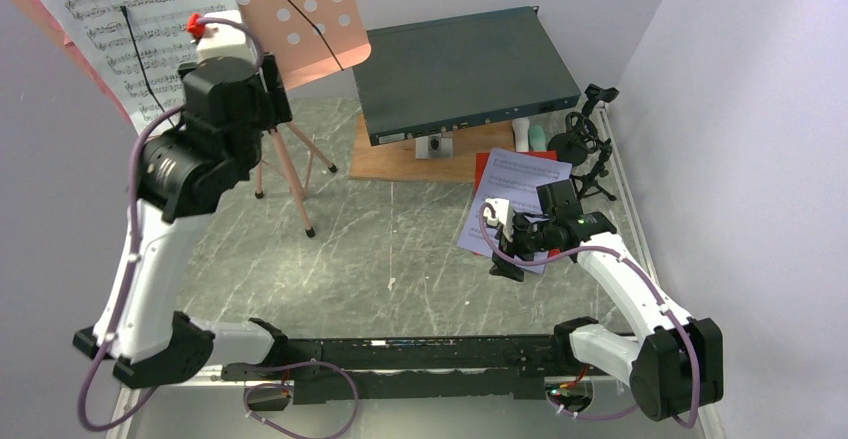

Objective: Pack up the instrument practice props
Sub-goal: Pick up the sheet music from the music stand.

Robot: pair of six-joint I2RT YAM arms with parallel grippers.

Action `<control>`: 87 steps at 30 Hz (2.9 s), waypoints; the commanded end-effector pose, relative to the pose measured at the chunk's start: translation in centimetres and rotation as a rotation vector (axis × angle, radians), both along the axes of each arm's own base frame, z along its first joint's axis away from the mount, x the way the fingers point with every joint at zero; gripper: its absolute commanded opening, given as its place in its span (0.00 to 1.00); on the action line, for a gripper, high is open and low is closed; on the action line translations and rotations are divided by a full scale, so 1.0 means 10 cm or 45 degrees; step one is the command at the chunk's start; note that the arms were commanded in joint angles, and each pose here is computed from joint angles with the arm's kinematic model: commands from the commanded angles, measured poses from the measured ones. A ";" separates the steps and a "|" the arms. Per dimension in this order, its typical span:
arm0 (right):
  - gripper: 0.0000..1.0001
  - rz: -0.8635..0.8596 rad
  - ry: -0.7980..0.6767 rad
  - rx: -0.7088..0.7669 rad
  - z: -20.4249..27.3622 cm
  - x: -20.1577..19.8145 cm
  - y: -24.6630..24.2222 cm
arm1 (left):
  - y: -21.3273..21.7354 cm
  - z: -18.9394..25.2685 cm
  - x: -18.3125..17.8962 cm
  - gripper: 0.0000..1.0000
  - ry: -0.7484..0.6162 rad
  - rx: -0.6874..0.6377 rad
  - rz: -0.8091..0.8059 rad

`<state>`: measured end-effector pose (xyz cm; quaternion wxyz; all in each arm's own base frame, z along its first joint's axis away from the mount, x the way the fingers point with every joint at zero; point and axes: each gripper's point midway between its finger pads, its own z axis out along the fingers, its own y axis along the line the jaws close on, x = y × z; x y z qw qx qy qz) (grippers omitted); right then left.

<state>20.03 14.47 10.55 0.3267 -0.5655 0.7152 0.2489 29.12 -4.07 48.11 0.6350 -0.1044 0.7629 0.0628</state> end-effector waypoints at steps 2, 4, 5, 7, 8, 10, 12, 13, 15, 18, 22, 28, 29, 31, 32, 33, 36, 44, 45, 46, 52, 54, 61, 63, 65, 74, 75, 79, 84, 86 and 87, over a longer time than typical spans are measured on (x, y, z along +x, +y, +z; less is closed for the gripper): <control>0.86 0.041 -0.059 0.048 0.14 0.02 0.05 | 0.06 -0.11 0.04 0.72 0.095 0.010 0.112; 0.86 0.041 -0.059 0.048 0.14 0.02 0.05 | 0.04 -0.12 0.07 0.72 0.094 0.004 0.114; 0.86 0.041 -0.057 0.047 0.14 0.02 0.05 | 0.06 -0.11 0.07 0.72 0.090 0.010 0.129; 0.86 0.043 -0.059 0.048 0.14 0.02 0.05 | 0.10 -0.09 0.08 0.71 0.081 0.028 0.159; 0.86 0.043 -0.058 0.048 0.14 0.02 0.05 | 0.12 -0.08 0.08 0.71 0.077 0.039 0.170; 0.86 0.044 -0.054 0.048 0.14 0.02 0.05 | 0.16 -0.08 0.10 0.69 0.071 0.071 0.201; 0.86 0.045 -0.054 0.048 0.14 0.02 0.06 | 0.21 -0.08 0.13 0.69 0.065 0.115 0.247; 0.86 0.045 -0.055 0.048 0.14 0.02 0.06 | 0.22 -0.08 0.15 0.68 0.059 0.134 0.264; 0.86 0.044 -0.058 0.047 0.14 0.02 0.05 | 0.23 -0.07 0.18 0.66 0.048 0.158 0.287; 0.86 0.043 -0.059 0.046 0.14 0.02 0.05 | 0.23 -0.02 0.21 0.60 0.033 0.160 0.293; 0.86 0.043 -0.058 0.046 0.14 0.02 0.05 | 0.21 0.04 0.21 0.47 0.022 0.146 0.267; 0.86 0.044 -0.056 0.046 0.14 0.02 0.05 | 0.22 0.05 0.12 0.44 0.010 0.122 0.229; 0.86 0.043 -0.056 0.047 0.13 0.02 0.05 | 0.22 0.04 0.11 0.44 0.013 0.125 0.222; 0.86 0.045 -0.053 0.046 0.13 0.02 0.05 | 0.19 0.00 0.13 0.49 0.017 0.127 0.203; 0.86 0.045 -0.053 0.046 0.13 0.02 0.05 | 0.17 -0.01 0.14 0.52 0.019 0.123 0.196; 0.86 0.044 -0.052 0.045 0.13 0.02 0.05 | 0.16 -0.03 0.16 0.54 0.024 0.125 0.191; 0.86 0.043 -0.057 0.046 0.14 0.02 0.05 | 0.13 -0.06 0.21 0.55 0.029 0.134 0.194; 0.86 0.044 -0.063 0.044 0.14 0.02 0.05 | 0.11 -0.07 0.30 0.56 0.034 0.165 0.201; 0.86 0.044 -0.065 0.044 0.14 0.02 0.05 | 0.11 -0.07 0.31 0.56 0.035 0.171 0.205; 0.86 0.045 -0.064 0.044 0.14 0.02 0.05 | 0.12 -0.07 0.31 0.56 0.035 0.180 0.218; 0.86 0.043 -0.070 0.042 0.15 0.02 0.04 | 0.22 -0.09 0.32 0.54 0.042 0.249 0.315; 0.86 0.043 -0.069 0.042 0.15 0.02 0.04 | 0.24 -0.10 0.32 0.54 0.044 0.265 0.334; 0.86 0.043 -0.069 0.042 0.14 0.02 0.04 | 0.27 -0.12 0.31 0.52 0.051 0.278 0.354; 0.86 0.044 -0.069 0.043 0.15 0.01 0.04 | 0.27 -0.11 0.30 0.48 0.049 0.281 0.355; 0.86 0.043 -0.068 0.041 0.14 0.02 0.04 | 0.28 -0.09 0.29 0.41 0.046 0.280 0.354; 0.86 0.044 -0.063 0.042 0.14 0.01 0.04 | 0.32 -0.01 0.14 0.30 0.029 0.226 0.316; 0.86 0.044 -0.063 0.042 0.14 0.01 0.04 | 0.33 -0.02 0.13 0.30 0.030 0.228 0.316; 0.86 0.042 -0.063 0.042 0.14 0.02 0.04 | 0.32 -0.05 0.10 0.14 0.032 0.225 0.294; 0.86 0.042 -0.065 0.042 0.14 0.01 0.04 | 0.32 -0.01 0.08 0.00 0.008 0.212 0.268; 0.86 0.043 -0.067 0.044 0.15 0.01 0.04 | 0.32 0.00 0.08 0.00 0.006 0.214 0.270; 0.86 0.043 -0.069 0.044 0.15 0.02 0.04 | 0.32 0.00 0.08 0.00 0.008 0.216 0.270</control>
